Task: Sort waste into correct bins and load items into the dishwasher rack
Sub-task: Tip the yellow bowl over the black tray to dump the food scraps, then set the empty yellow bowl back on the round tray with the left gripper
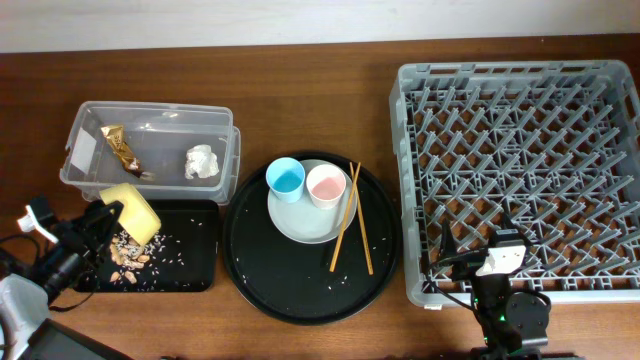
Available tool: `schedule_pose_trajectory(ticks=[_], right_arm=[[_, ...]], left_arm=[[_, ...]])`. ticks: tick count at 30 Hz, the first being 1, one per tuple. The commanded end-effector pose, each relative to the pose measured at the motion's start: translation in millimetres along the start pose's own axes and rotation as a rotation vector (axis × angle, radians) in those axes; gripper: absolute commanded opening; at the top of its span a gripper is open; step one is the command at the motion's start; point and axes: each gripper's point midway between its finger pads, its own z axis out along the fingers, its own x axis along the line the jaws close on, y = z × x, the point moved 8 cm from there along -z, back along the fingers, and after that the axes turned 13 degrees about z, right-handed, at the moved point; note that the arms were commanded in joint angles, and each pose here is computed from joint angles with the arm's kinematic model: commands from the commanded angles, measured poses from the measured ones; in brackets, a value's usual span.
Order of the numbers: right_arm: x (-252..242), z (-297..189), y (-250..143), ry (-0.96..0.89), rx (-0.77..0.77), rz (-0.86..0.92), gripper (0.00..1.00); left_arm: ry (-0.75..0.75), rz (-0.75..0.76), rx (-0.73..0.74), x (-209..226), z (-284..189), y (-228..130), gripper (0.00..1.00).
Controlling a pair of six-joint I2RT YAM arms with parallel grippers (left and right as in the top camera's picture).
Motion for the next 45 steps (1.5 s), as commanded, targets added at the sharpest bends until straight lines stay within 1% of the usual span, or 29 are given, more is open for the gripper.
schedule_pose_trajectory(ticks=[1, 3, 5, 8, 10, 11, 12, 13, 14, 15, 17, 20, 21, 22, 23, 24, 25, 26, 27, 28, 29, 32, 33, 34, 36, 39, 41, 42, 45], right_arm=[[0, 0, -2, -0.002, 0.004, 0.004, 0.98], [0, 0, -2, -0.002, 0.004, 0.004, 0.98], [0, 0, -2, -0.002, 0.004, 0.004, 0.98], [0, 0, -2, -0.002, 0.004, 0.004, 0.98], [0, 0, -2, -0.002, 0.004, 0.004, 0.98], [0, 0, -2, -0.002, 0.004, 0.004, 0.98], [0, 0, -2, -0.002, 0.004, 0.004, 0.98], [0, 0, -2, -0.002, 0.004, 0.004, 0.98], [0, 0, -2, -0.002, 0.004, 0.004, 0.98], [0, 0, -2, -0.002, 0.004, 0.004, 0.98], [0, 0, -2, -0.002, 0.004, 0.004, 0.98], [0, 0, -2, -0.002, 0.004, 0.004, 0.98], [0, 0, -2, -0.002, 0.004, 0.004, 0.98], [0, 0, -2, -0.002, 0.004, 0.004, 0.98], [0, 0, -2, -0.002, 0.004, 0.004, 0.98], [0, 0, -2, -0.002, 0.004, 0.004, 0.98], [0, 0, -2, -0.002, 0.004, 0.004, 0.98], [0, 0, -2, -0.002, 0.004, 0.004, 0.98], [0, 0, -2, -0.002, 0.004, 0.004, 0.98], [0, 0, -2, -0.002, 0.004, 0.004, 0.98], [0, 0, -2, -0.002, 0.004, 0.004, 0.98], [0, 0, -2, -0.002, 0.004, 0.004, 0.98], [0, 0, -2, -0.002, 0.004, 0.004, 0.98], [0, 0, -2, -0.002, 0.004, 0.004, 0.98], [0, 0, -2, -0.002, 0.004, 0.004, 0.98], [0, 0, -2, -0.002, 0.004, 0.004, 0.98], [0, 0, -2, -0.002, 0.004, 0.004, 0.98], [0, 0, -2, -0.002, 0.004, 0.004, 0.98], [0, 0, -2, -0.002, 0.004, 0.004, 0.98]], left_arm=[[-0.033, 0.015, -0.015, -3, -1, 0, 0.0], [-0.034, -0.03, -0.009, -4, -1, -4, 0.0], [0.01, -0.042, 0.009, 0, -1, -6, 0.0], [0.06, -0.009, 0.025, 7, 0, -5, 0.0], [0.05, -0.003, 0.043, 5, 5, -6, 0.0], [0.021, -0.024, 0.039, 2, 6, -8, 0.0], [-0.025, -0.004, 0.018, -2, 6, -4, 0.0], [-0.032, -0.04, 0.019, -3, 6, -5, 0.0], [-0.091, -0.072, 0.008, -10, 6, -8, 0.0], [-0.109, -0.027, -0.003, -11, 6, -5, 0.0], [-0.114, -0.065, 0.004, -13, 7, -8, 0.0], [-0.088, -0.019, -0.005, -6, 5, -2, 0.0], [-0.11, -0.085, -0.013, -4, 4, -1, 0.0], [-0.143, -0.067, -0.015, -4, 7, 1, 0.0], [-0.125, -0.034, -0.022, 1, 5, 5, 0.0], [-0.156, -0.11, -0.02, -2, 6, 0, 0.0], [-0.157, -0.088, -0.018, -1, 7, 1, 0.0], [-0.157, -0.112, -0.016, -2, 7, 1, 0.0], [-0.143, -0.045, -0.019, 2, 7, 6, 0.0], [-0.159, -0.145, -0.011, 0, 8, 1, 0.0], [-0.139, -0.127, -0.006, 2, 9, 1, 0.0], [-0.142, -0.168, 0.012, 0, 12, -4, 0.0], [-0.172, -0.245, 0.029, -6, 16, -9, 0.0], [-0.179, -0.26, 0.049, -10, 20, -12, 0.01], [-0.125, -0.206, 0.151, -11, 40, -21, 0.0], [-0.074, -0.101, 0.335, -33, 76, -36, 0.0], [0.025, -0.027, 0.419, -52, 93, -37, 0.0], [0.107, 0.04, 0.464, -71, 103, -41, 0.0], [0.275, 0.175, 0.504, -102, 115, -61, 0.01]])
